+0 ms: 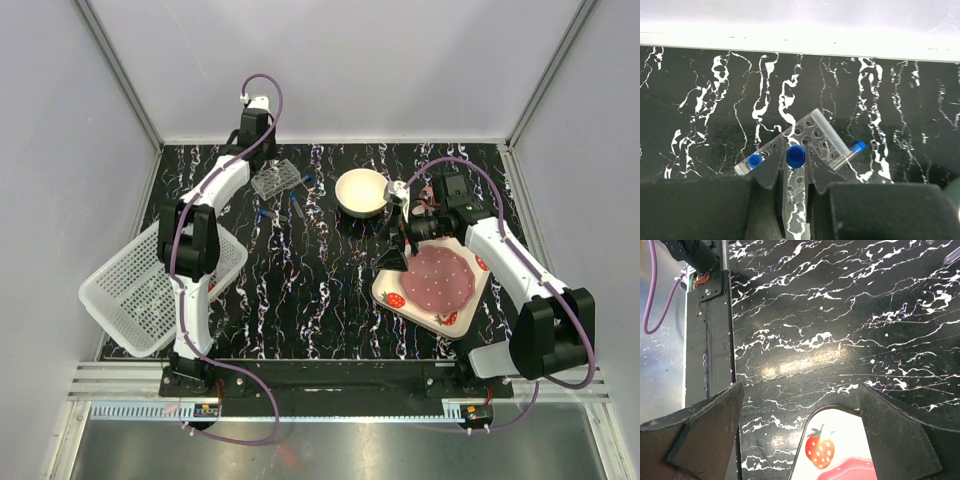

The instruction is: Organize the chemistry lab equipment

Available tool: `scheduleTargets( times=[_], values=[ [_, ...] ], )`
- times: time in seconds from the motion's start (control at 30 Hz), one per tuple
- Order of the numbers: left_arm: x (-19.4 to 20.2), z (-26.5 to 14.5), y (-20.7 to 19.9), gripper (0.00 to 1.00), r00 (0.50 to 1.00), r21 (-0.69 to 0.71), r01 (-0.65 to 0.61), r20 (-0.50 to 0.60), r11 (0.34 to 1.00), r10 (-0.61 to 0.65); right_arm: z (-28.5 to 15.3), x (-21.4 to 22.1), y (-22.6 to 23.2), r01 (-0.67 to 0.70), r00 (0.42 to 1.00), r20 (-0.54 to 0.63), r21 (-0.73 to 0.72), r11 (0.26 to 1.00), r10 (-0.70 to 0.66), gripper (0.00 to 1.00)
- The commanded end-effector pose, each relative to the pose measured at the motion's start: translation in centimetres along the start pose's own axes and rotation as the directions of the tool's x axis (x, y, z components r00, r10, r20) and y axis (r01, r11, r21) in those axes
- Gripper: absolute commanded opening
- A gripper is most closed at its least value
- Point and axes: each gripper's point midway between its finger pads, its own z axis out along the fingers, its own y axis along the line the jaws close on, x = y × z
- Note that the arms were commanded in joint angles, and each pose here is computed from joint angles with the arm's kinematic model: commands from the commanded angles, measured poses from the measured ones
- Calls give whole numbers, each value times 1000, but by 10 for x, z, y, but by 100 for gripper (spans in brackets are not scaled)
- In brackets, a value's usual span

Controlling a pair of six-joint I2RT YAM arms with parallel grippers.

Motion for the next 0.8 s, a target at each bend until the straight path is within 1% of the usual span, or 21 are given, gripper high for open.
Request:
scheduleTargets(
  times=[0.0, 0.33, 0.77],
  values=[
    [-18, 12, 15, 2, 999, -47, -27, 42, 999, 29, -1, -3, 0, 20, 1000, -5, -32, 999, -21, 100],
    [-4, 27, 16, 3, 999, -40, -46, 10, 998, 47, 3, 4, -6, -2, 1000, -23, -35, 999, 1, 100],
    [11, 36, 16, 3, 998, -34, -56, -24, 998, 55, 4, 6, -8, -11, 1000, -28, -37, 999, 10, 100]
  ],
)
